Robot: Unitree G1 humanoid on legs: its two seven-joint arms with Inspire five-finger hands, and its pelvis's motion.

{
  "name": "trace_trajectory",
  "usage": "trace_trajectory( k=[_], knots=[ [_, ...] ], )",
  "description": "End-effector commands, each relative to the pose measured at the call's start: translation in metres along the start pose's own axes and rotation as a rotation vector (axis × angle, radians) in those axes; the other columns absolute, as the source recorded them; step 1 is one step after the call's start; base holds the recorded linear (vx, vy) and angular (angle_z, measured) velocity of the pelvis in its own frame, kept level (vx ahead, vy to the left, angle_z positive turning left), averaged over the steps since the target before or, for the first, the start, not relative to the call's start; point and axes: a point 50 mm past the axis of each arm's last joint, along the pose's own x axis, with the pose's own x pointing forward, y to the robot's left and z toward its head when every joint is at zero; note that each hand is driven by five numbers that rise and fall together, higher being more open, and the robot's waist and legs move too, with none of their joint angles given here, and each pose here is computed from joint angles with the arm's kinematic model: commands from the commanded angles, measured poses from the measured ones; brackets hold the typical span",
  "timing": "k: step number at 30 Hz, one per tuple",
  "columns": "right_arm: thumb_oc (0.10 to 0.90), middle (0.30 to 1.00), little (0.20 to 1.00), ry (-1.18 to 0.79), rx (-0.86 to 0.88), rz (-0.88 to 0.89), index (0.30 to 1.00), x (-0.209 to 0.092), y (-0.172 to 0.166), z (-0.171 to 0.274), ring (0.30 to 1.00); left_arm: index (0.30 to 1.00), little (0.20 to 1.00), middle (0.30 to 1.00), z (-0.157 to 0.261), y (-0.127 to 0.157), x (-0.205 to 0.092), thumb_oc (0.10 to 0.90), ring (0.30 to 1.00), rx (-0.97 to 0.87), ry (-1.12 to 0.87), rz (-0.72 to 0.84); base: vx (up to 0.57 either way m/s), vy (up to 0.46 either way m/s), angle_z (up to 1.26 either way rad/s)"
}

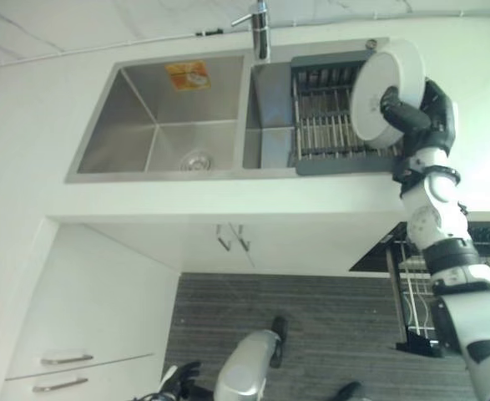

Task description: Place the dishes in the dishwasher.

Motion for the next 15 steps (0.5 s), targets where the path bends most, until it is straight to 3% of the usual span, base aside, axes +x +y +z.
trace_trajectory(
  k=[1, 9, 15],
  knots=[
    [0.4, 0.3, 0.3, -0.296, -0.113, 0.003, 0.3, 0.019, 0.011, 0.078, 0.3, 0.9, 0.9, 0.9, -0.011, 0.018, -0.005, 0.8, 0.9, 0.081, 0.015, 0.024, -0.04, -0.028, 0.12],
    [0.4, 0.3, 0.3, -0.439, -0.197, -0.099, 0.3, 0.012, 0.014, 0.083, 0.3, 0.9, 0.9, 0.9, -0.012, 0.014, -0.005, 0.8, 0.9, 0.098, 0.018, 0.029, -0.05, -0.045, 0.03],
    [0.4, 0.3, 0.3, -0.576, 0.03, -0.023, 0.3, -0.009, 0.039, 0.087, 0.3, 0.9, 0.9, 0.9, -0.011, 0.008, -0.004, 0.8, 0.9, 0.134, 0.031, 0.038, -0.07, -0.089, -0.1]
  ],
)
